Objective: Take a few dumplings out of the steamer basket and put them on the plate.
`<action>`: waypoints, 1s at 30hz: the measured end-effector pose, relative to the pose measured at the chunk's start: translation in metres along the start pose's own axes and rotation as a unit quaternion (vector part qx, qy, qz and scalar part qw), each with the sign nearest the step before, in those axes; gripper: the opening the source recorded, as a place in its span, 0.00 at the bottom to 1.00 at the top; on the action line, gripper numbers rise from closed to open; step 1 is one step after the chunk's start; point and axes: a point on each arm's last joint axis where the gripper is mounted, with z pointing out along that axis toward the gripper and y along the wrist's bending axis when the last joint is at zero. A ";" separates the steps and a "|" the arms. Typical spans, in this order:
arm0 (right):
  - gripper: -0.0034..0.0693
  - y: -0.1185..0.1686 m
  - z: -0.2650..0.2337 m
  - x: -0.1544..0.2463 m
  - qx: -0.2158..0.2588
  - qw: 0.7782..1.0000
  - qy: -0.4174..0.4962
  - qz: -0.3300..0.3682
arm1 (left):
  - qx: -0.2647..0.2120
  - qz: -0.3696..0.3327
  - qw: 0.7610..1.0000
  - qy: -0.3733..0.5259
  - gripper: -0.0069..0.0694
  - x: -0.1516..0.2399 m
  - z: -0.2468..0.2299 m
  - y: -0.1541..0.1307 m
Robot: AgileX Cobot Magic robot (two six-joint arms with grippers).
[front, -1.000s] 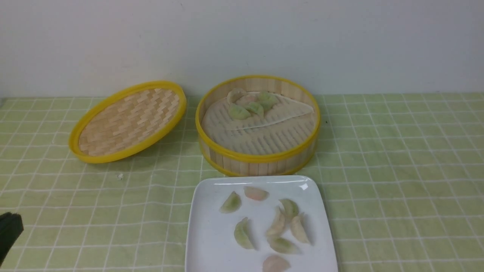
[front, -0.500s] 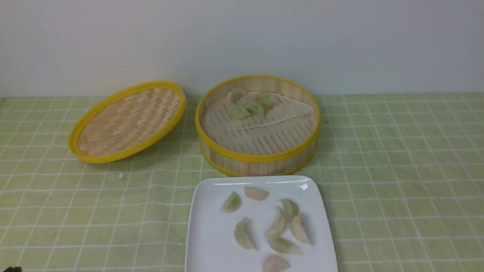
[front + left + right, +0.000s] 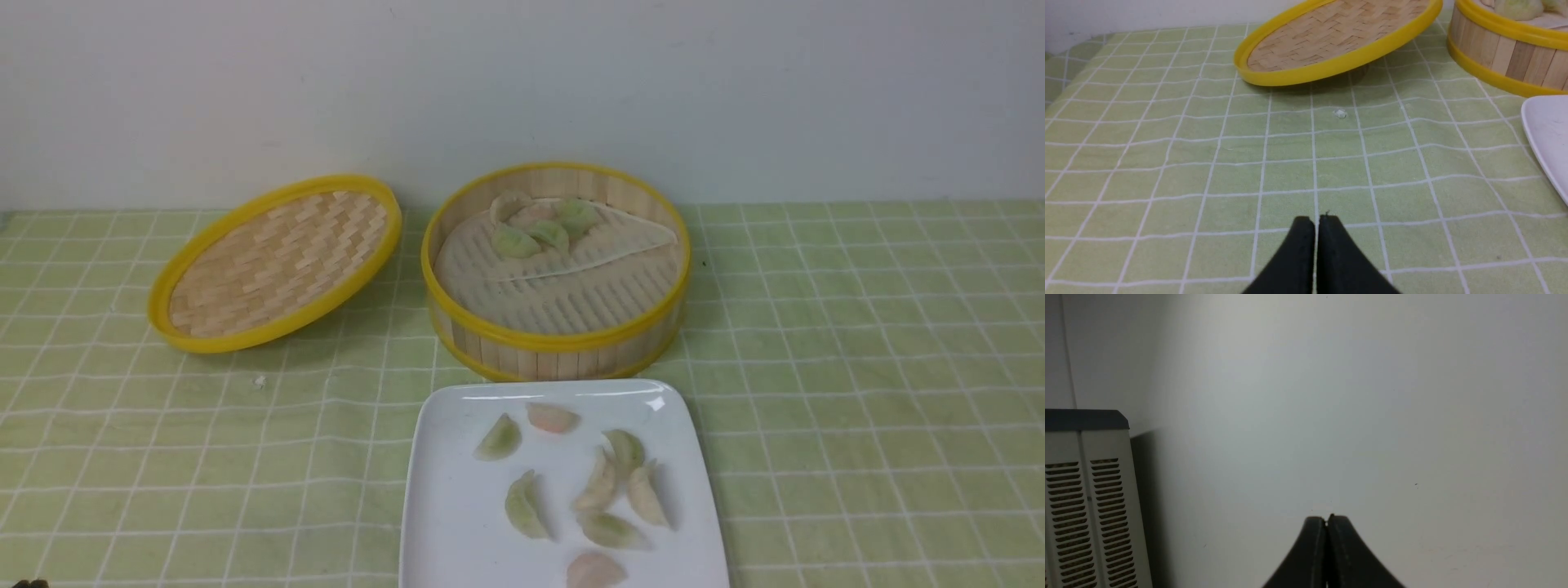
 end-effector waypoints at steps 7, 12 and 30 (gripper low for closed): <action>0.03 0.000 0.000 0.000 0.000 1.000 0.000 0.000 | 0.000 0.000 1.000 0.000 0.08 0.000 0.000 0.000; 0.03 0.000 0.000 0.000 0.000 1.000 0.000 0.000 | 0.000 0.000 1.000 0.000 0.08 0.000 0.000 0.000; 0.03 0.000 0.016 0.056 -0.041 0.997 0.054 -0.028 | 0.000 0.000 1.000 0.000 0.08 0.000 0.000 0.000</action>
